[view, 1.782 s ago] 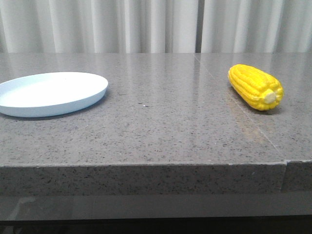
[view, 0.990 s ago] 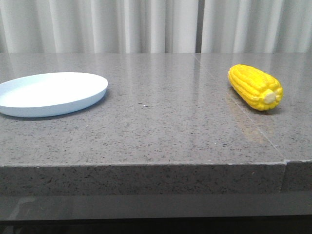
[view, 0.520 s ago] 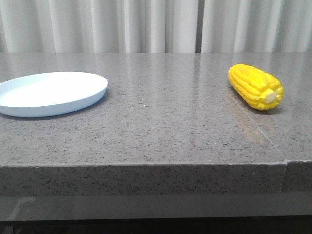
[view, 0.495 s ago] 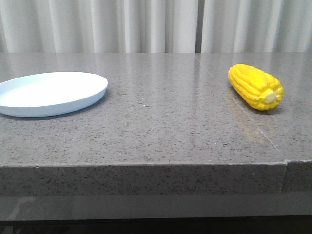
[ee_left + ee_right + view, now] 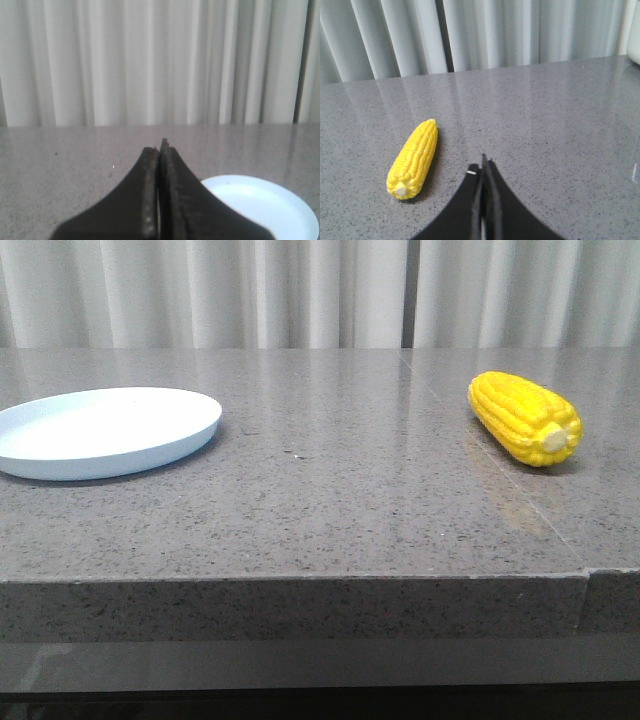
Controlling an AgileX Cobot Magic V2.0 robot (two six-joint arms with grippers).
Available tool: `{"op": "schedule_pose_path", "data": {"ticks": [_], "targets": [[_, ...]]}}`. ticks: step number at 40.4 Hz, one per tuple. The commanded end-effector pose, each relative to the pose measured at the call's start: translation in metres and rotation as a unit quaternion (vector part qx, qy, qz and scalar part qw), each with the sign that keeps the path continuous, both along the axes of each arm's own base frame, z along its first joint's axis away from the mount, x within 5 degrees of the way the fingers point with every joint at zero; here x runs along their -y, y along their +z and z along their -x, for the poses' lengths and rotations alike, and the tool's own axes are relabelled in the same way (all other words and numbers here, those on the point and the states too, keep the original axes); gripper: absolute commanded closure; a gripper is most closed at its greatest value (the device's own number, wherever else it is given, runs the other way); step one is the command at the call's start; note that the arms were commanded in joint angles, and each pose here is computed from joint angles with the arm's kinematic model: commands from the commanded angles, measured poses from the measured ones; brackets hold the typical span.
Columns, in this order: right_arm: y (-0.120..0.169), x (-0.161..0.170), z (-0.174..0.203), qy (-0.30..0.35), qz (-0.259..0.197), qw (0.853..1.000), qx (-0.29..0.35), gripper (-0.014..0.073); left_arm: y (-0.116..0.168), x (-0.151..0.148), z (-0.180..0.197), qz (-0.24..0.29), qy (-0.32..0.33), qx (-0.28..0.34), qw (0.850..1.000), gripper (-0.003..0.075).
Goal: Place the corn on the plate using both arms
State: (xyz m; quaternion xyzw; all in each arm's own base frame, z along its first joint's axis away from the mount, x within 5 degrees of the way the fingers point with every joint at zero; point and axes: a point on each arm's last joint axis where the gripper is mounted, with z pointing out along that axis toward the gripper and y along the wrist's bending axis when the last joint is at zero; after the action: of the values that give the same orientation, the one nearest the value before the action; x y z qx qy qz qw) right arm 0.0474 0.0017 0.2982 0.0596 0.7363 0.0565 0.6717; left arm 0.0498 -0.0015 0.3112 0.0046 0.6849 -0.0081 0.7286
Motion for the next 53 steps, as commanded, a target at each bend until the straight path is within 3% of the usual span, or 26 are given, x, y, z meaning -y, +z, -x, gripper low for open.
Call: {"op": "schedule_pose_path", "data": {"ticks": [1,9,12,14,22,25,28,40,47,53], "targets": [[0.029,0.002,-0.016,-0.006,0.009,1.000,0.009,0.0660,0.019,-0.001,-0.015,-0.015,0.005,-0.020,1.000,0.0741],[0.037,0.003,-0.041,-0.006,0.008,1.000,-0.026,0.0659,0.023,-0.001,-0.029,-0.016,0.005,-0.033,0.999,0.0738],[0.036,0.003,-0.042,-0.006,0.008,1.000,-0.028,0.0617,0.023,-0.001,-0.029,-0.016,0.005,-0.032,0.999,0.0711],[0.036,0.003,-0.042,-0.006,0.008,1.000,-0.028,0.0542,0.023,-0.001,-0.029,-0.016,0.005,-0.032,0.999,0.0646],[0.036,0.003,-0.042,-0.006,0.008,1.000,-0.027,0.0033,0.023,-0.001,-0.029,-0.016,0.005,-0.031,0.999,0.0246],[0.035,0.003,-0.042,-0.006,0.008,1.000,-0.030,-0.0065,0.023,-0.001,-0.029,-0.016,0.005,-0.030,0.999,0.0133],[0.035,0.003,-0.042,-0.006,0.008,0.999,-0.031,-0.0057,0.023,-0.001,-0.029,-0.016,0.005,-0.032,0.999,0.0098],[0.035,0.003,-0.042,-0.006,0.008,0.999,-0.031,-0.0051,0.022,0.000,-0.034,0.000,0.000,-0.047,0.999,0.0103],[0.035,0.003,-0.042,-0.006,0.008,0.999,-0.031,-0.0051,0.028,0.002,-0.068,0.013,-0.007,-0.134,0.991,0.0103],[0.035,0.003,-0.042,-0.006,0.008,0.999,-0.031,-0.0051,0.030,0.003,-0.116,0.003,-0.012,-0.226,0.974,0.0103]]}}
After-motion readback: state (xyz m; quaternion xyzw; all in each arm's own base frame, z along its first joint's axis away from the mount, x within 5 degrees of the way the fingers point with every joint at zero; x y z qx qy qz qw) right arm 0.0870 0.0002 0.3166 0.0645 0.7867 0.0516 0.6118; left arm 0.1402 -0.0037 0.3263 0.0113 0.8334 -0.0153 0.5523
